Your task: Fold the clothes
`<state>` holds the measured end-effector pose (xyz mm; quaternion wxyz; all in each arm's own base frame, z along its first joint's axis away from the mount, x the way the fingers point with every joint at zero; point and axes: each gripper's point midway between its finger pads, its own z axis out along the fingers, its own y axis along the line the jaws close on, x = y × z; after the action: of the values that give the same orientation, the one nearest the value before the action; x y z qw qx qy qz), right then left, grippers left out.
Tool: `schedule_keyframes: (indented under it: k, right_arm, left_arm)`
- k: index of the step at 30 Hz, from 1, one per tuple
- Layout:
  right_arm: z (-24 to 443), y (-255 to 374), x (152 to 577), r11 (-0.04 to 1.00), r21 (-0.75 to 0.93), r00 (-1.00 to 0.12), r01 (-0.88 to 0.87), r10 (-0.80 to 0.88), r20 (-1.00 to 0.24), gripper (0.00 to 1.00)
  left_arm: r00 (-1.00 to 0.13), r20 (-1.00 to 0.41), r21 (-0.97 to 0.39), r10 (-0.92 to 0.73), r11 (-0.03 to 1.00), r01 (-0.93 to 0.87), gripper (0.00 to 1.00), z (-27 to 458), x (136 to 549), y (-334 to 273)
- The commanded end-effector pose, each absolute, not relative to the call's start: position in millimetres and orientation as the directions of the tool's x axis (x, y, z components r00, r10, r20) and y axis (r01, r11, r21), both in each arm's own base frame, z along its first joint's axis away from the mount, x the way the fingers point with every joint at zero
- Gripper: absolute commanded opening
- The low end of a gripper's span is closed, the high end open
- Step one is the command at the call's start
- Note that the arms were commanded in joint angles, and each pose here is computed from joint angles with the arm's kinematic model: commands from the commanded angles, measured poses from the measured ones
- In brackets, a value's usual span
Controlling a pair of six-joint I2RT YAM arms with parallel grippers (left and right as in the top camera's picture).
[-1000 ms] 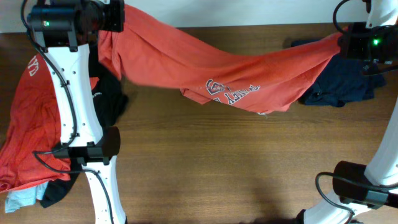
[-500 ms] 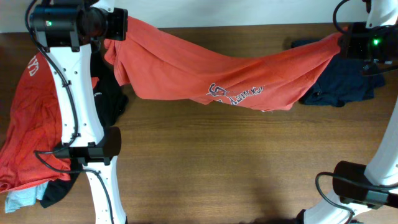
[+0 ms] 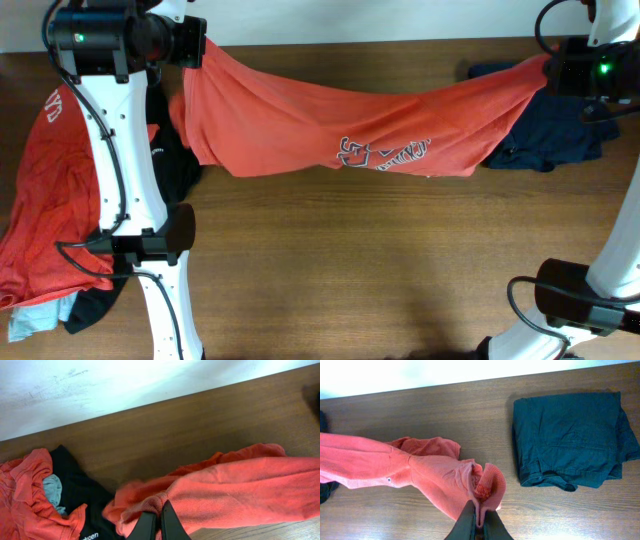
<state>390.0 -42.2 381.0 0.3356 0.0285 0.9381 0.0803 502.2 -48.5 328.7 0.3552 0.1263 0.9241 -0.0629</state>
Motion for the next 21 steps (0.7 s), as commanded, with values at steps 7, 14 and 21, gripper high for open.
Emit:
schedule_keyframes:
  k: [7,14,21]
  right_arm:
    - [385,-43,390,0.987,0.157,-0.764,-0.019,0.087,-0.639,0.04]
    - [419,-48,396,0.992,0.119,-0.666,-0.031,0.068,-0.743,0.04]
    - [493,-68,360,0.998,0.062,-0.475,0.031,0.070,-0.877,0.04]
  left_arm:
    - [-0.691,-0.693,-0.003,0.205,0.958,0.286,0.00,337,503,-49]
    - [-0.601,-0.775,0.049,0.193,0.968,0.246,0.00,375,507,-35]
    - [-0.416,-0.895,0.094,0.159,0.981,0.172,0.00,465,469,-8]
